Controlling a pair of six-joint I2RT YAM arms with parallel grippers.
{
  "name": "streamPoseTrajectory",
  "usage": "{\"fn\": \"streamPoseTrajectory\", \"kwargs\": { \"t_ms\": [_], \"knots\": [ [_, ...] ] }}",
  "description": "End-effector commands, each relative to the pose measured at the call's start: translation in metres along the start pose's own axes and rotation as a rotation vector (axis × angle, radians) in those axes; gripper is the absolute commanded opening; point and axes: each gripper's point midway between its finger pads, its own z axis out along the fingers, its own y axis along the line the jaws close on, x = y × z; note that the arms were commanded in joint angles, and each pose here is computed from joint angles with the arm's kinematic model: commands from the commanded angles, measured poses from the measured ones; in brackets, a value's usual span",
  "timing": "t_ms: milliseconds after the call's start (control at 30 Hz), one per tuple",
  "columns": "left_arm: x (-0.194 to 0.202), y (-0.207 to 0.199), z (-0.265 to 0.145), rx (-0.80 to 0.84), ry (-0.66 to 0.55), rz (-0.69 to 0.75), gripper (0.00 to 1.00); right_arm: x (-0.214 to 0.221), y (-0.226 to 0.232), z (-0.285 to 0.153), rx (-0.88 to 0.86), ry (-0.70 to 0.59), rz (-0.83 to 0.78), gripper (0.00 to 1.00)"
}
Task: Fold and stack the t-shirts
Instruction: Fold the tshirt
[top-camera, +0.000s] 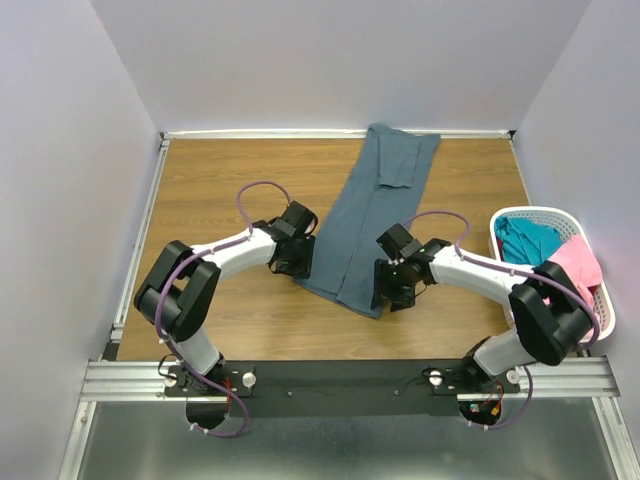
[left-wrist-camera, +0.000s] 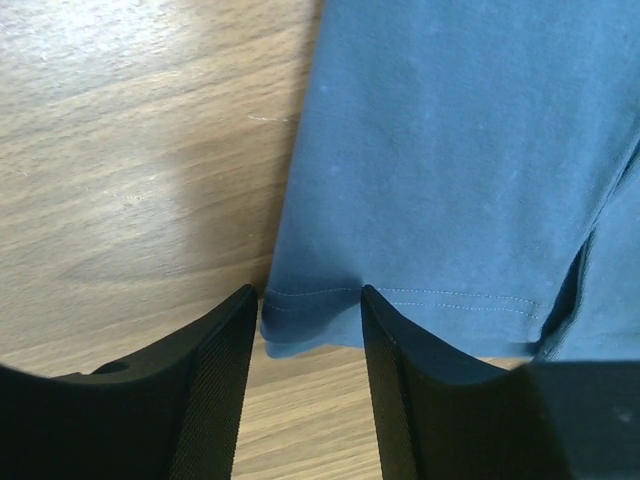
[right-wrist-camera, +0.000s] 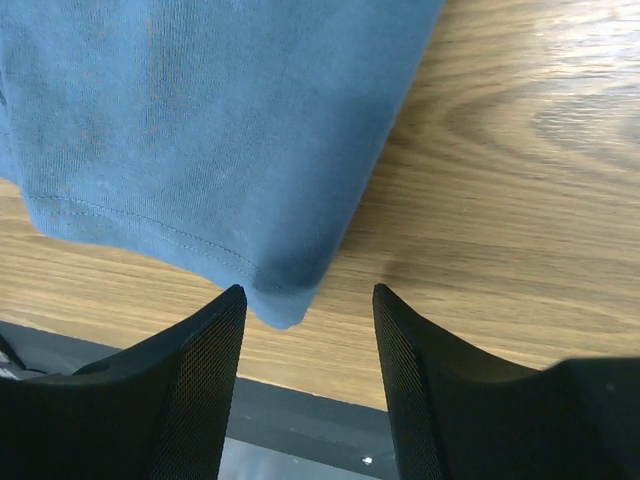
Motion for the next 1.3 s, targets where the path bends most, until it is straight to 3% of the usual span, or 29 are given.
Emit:
{"fn": "streamPoseTrajectory", "kwargs": {
  "t_ms": [0,167,267,367,467,867,1000,1100,1267],
  "knots": [
    [0.012,0.008,0.002,-0.055,0.031,0.009,0.52,0.006,0.004,0.008,-0.009,0.020,0.006,0.61],
    [0.019,0.008,0.001,-0.052,0.038,0.007,0.42,0.008,0.004,0.015,-0.001,0.041,-0.002,0.49],
    [0.023,0.009,-0.001,-0.052,0.041,0.004,0.32,0.011,0.003,0.015,-0.002,0.049,0.002,0.33],
    [0.027,0.012,-0.005,-0.061,0.047,-0.011,0.11,0.017,0.000,0.009,-0.012,0.049,0.003,0.15],
    [0.033,0.010,-0.009,-0.047,0.054,-0.023,0.00,0.022,-0.005,0.003,0.000,0.060,-0.003,0.01],
    [0.084,0.000,-0.052,0.070,0.126,-0.053,0.00,0.051,0.004,-0.028,-0.087,0.187,-0.050,0.00],
    [0.059,-0.014,-0.068,0.104,0.071,-0.050,0.00,0.024,0.017,-0.040,-0.090,0.091,-0.055,0.00],
    [0.017,-0.031,-0.079,0.159,-0.006,-0.032,0.00,-0.013,0.013,-0.045,-0.032,-0.030,-0.053,0.00],
    [-0.038,-0.032,-0.060,0.132,-0.038,-0.035,0.00,-0.074,0.001,-0.047,0.035,-0.126,-0.060,0.00]
  ]
}}
